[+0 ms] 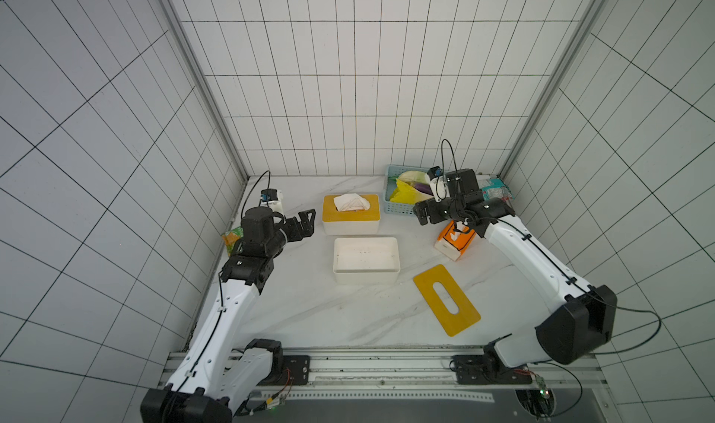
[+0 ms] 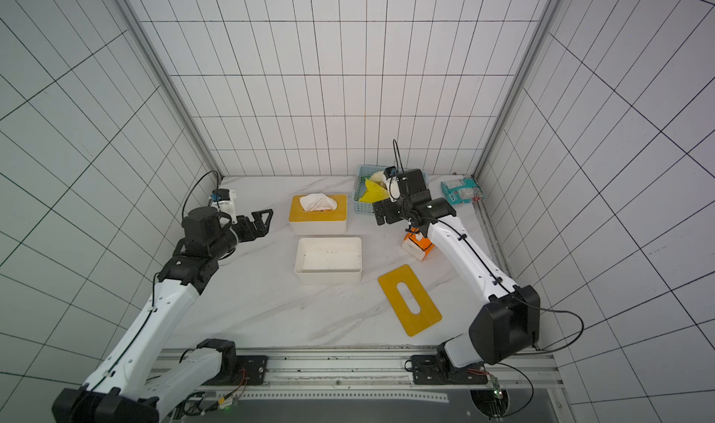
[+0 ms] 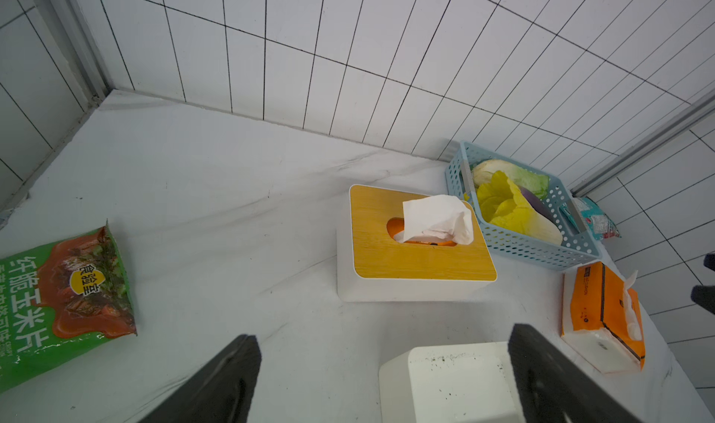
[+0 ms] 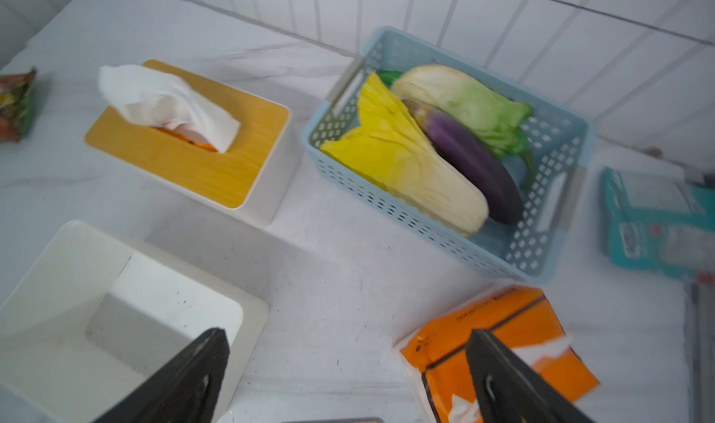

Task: Put the tissue paper into the tissue box
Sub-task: Pick up the paper towel from the center of the board.

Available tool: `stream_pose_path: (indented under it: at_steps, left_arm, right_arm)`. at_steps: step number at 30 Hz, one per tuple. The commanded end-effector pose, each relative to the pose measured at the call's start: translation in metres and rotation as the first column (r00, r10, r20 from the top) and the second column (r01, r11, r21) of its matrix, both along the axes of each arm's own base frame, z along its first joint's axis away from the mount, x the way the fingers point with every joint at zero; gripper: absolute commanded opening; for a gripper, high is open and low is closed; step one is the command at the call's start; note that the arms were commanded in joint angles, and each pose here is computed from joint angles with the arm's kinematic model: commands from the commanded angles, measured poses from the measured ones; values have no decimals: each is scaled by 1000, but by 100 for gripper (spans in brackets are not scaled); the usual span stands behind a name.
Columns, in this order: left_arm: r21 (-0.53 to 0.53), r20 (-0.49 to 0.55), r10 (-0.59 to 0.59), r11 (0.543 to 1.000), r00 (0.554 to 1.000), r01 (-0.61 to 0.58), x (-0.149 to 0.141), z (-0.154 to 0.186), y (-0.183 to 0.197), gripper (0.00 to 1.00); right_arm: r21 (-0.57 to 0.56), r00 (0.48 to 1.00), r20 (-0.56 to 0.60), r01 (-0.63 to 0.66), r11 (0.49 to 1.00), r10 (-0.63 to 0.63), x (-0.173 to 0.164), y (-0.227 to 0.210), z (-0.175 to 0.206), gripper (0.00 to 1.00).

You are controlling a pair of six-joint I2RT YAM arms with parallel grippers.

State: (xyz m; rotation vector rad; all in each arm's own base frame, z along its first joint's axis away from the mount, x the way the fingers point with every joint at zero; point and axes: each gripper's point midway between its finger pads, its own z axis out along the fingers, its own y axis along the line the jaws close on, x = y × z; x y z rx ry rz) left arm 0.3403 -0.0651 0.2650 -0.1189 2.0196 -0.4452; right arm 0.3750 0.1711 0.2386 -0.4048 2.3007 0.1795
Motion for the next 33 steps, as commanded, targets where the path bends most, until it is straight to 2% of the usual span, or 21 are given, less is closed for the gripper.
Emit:
stream_pose_path:
  at_steps: [1,4,7,13,19,23,26,31,33]
  left_arm:
    - [12,17,-24,1000,1000,24,-1,10,-3,98]
    - [13,23,-23,1000,999,23,-3,12,-3,98]
    - [7,24,-26,1000,999,25,-3,12,-3,98]
    - [-5,14,-42,999,999,42,-3,10,-7,98]
    - [-7,21,-36,999,999,36,-4,11,-6,98]
    - [-10,21,-39,999,999,39,-4,12,-6,98]
    - [-10,23,-35,999,999,35,-5,12,-4,98]
    - [-18,23,-35,999,999,36,-4,12,-3,98]
    - [-22,22,-32,999,999,33,-4,12,-2,98]
  right_arm:
    - [6,938,-20,346,938,-345,-4,-59,-19,99]
    - [22,909,-107,406,914,-402,-13,-80,-34,99]
    - [-14,843,-201,507,862,-499,-16,-107,-54,99]
    - [-31,761,-308,592,805,-572,-13,-116,-80,99]
    - [-34,612,-382,739,672,-693,-10,-120,-99,99]
    - [-51,540,-428,786,616,-724,-8,-118,-113,99]
    - [-64,510,-446,802,594,-735,-5,-116,-122,99]
    - [-89,494,-467,799,595,-733,1,-112,-133,99]
    - [-88,478,-474,810,580,-740,3,-111,-136,99]
